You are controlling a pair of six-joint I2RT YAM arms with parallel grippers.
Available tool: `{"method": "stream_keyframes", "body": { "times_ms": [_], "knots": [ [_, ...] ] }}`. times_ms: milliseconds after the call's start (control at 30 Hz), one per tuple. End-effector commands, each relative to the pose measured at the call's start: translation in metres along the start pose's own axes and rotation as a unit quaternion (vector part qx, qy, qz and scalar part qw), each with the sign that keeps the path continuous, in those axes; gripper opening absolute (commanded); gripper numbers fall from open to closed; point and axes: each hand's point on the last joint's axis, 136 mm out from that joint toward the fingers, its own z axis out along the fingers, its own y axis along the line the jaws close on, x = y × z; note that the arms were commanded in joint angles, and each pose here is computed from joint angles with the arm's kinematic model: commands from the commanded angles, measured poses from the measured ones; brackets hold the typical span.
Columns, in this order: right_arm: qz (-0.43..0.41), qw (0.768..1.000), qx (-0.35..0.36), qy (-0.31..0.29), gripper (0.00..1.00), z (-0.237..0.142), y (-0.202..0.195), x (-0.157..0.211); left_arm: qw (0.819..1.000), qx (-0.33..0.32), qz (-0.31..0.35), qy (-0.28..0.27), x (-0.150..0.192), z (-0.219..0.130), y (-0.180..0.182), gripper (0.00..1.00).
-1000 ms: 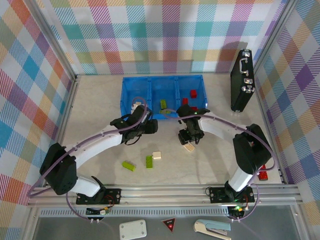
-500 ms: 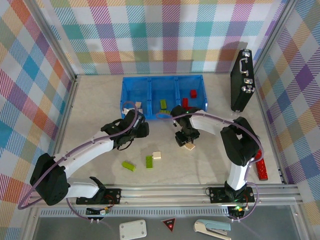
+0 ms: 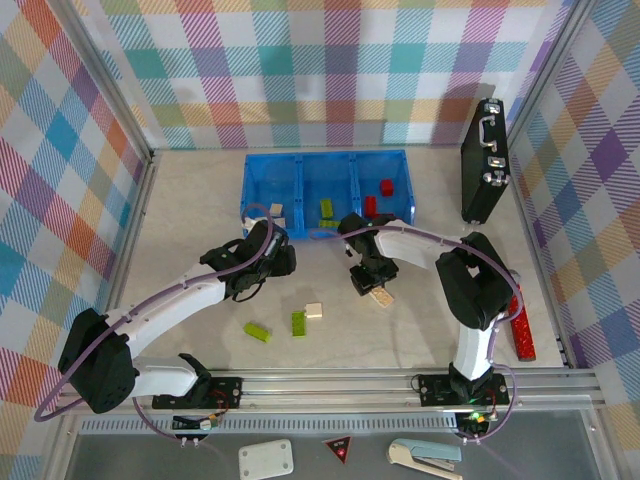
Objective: Sort the legos into containers by color
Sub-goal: Pick up the lego from the center of the table.
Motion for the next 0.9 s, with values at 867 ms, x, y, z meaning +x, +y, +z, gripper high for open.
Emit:
{"method": "stream_keyframes", "body": {
  "times_ms": [867],
  "knots": [
    [-0.006,1.000,-0.001,-0.015,0.38,-0.036,0.026,-0.032,0.999,-0.031,-0.040,0.011,0.019,-0.011,0.049,0.72]
  ]
}}
